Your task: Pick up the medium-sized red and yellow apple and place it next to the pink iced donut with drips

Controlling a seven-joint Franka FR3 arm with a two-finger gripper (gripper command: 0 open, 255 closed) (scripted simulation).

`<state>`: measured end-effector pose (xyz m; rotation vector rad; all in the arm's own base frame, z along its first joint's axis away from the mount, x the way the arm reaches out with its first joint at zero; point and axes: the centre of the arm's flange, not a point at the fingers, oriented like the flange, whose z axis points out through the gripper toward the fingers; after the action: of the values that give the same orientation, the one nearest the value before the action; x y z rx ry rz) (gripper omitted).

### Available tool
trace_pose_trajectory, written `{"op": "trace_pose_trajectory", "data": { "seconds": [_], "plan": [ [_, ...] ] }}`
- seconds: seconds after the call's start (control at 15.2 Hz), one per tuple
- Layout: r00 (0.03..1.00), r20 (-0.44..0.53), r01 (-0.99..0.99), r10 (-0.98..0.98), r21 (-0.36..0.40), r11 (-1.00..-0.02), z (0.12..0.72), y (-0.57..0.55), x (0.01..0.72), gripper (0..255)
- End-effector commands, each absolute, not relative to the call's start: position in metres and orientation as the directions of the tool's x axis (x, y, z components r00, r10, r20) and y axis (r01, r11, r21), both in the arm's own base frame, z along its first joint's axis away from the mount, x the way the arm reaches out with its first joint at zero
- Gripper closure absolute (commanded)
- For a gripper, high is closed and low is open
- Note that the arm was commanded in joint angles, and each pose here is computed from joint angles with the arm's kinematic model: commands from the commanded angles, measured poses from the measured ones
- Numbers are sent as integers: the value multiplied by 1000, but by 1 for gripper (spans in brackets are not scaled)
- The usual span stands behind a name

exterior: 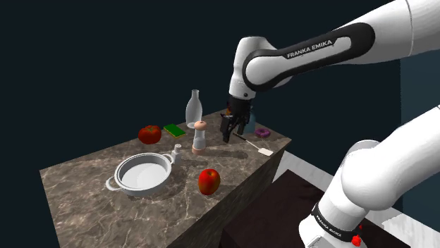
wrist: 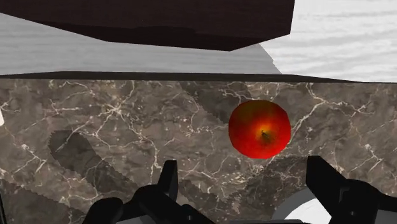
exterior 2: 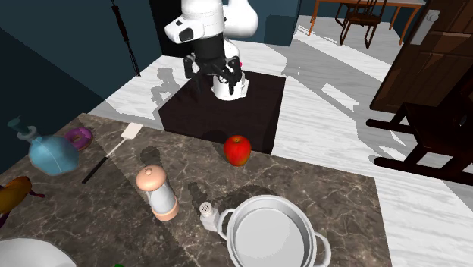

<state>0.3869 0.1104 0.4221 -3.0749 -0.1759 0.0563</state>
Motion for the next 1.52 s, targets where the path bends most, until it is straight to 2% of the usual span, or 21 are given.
{"op": "trace_pose_trajectory", "data": {
  "seconds": [0.0,0.46,0.92,1.45],
  "plan": [
    [990,-37,130,133,-68,-989,402,127,395,0],
    [980,-54,188,192,-84,-979,329,177,414,0],
    [980,-54,188,192,-84,-979,292,179,411,0],
    [980,-54,188,192,-84,-979,289,179,411,0]
  ]
}}
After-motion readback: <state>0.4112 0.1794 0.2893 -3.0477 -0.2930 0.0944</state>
